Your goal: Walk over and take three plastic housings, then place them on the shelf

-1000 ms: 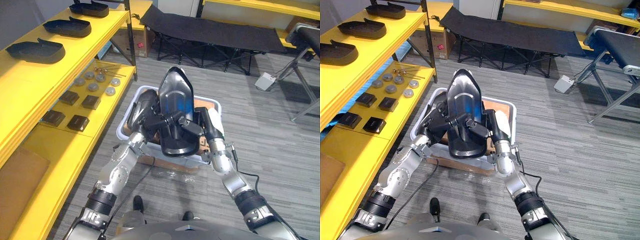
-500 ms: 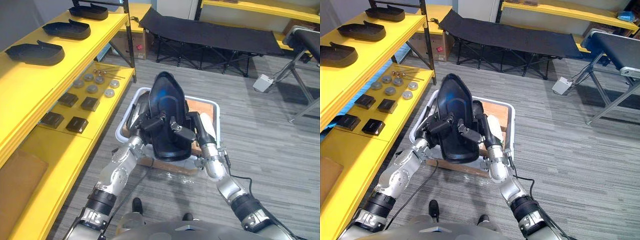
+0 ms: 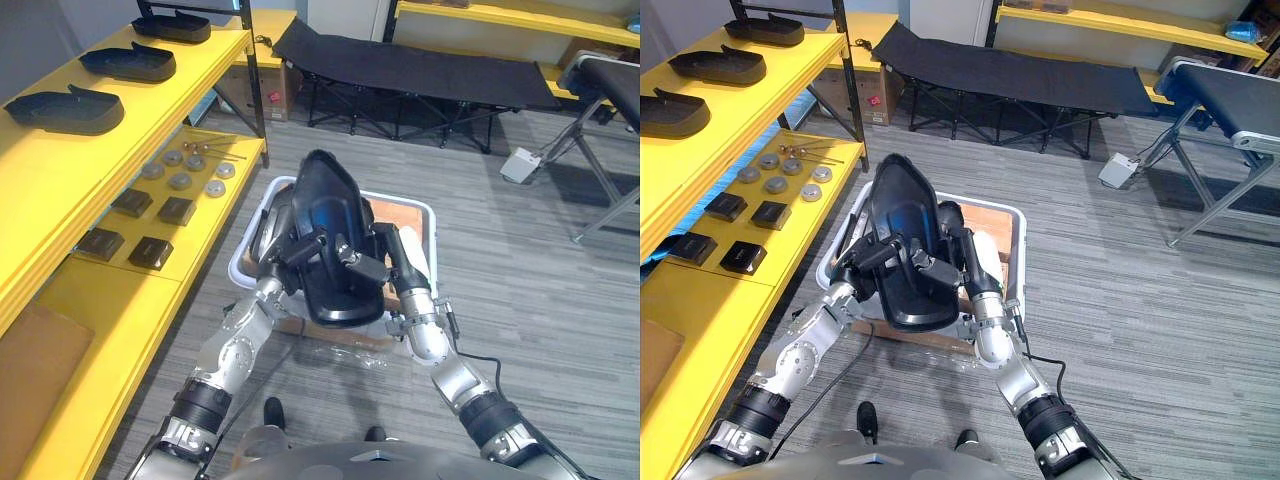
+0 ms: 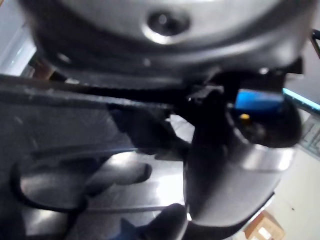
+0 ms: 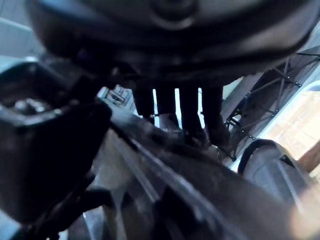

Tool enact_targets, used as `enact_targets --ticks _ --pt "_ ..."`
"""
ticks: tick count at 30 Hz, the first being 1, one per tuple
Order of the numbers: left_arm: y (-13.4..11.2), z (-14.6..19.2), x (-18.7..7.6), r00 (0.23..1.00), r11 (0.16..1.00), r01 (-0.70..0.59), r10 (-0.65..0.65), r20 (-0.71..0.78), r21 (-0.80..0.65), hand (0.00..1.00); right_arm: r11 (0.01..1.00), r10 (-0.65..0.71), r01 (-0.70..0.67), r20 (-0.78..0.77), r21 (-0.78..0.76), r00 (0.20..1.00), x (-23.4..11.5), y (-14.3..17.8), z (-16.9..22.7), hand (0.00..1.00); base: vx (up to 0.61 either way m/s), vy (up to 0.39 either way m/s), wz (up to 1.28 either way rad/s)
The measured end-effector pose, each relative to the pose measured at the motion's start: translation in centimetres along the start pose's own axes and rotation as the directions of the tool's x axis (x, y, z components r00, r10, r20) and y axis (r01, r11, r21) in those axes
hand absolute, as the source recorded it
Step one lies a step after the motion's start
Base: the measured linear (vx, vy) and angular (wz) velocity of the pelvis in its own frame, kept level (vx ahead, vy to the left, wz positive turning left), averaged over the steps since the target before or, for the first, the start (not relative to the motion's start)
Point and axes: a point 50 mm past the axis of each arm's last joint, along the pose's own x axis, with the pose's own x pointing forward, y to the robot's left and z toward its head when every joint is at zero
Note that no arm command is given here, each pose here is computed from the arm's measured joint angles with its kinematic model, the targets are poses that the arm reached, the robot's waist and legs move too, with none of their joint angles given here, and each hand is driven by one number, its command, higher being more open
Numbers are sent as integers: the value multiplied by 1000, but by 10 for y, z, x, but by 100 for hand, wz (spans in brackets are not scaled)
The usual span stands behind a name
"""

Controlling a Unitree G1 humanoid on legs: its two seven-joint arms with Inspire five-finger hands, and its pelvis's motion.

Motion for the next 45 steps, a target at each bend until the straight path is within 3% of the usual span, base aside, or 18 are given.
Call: enact_targets --ticks 3,8,10,13,15,20,23,25,29,34,41,45 --pt "-1 0 -2 999 1000 2 -3 49 16 0 999 -20 20 -5 45 1000 -1 0 1 100 0 0 6" --pt "-13 13 -7 977 946 -76 7 213 316 0 974 -28 49 -97 221 995 -9 5 -3 100 0 0 5" --pt "-17 23 -14 955 881 -136 -5 298 452 0 962 -5 42 -135 272 991 -18 9 -8 100 0 0 -2" --pt "-20 28 -15 937 832 -183 -14 349 524 0 952 21 28 -155 305 988 -25 12 -11 100 0 0 -2" --pt "-22 30 -17 920 740 -248 -23 392 625 0 928 47 25 -185 371 982 -32 18 -13 100 -1 2 -5" --pt "-8 19 -27 904 617 -362 49 425 698 0 894 67 21 -180 447 981 -42 20 -13 100 -5 19 -15" --pt "8 6 -34 905 613 -398 140 401 683 0 814 91 29 -176 580 980 -49 17 -12 100 12 5 -12" --pt "19 -2 -38 909 669 -403 211 359 625 0 780 107 20 -164 625 981 -57 15 -12 100 28 -2 -25" --pt "26 -6 -41 913 752 -391 247 324 531 0 774 110 44 -203 632 973 -71 11 -21 100 38 -12 -21" --pt "36 -2 -50 890 873 -397 290 353 284 0 802 38 155 -309 576 950 -90 -6 -40 100 34 -6 -9" --pt "63 10 -87 768 823 -557 458 447 112 0 805 -48 278 -409 525 911 -109 -26 -56 100 -5 -1 6" --pt "65 25 -107 689 787 -614 504 521 52 0 807 0 237 -401 540 916 -110 -22 -57 100 -22 8 59"
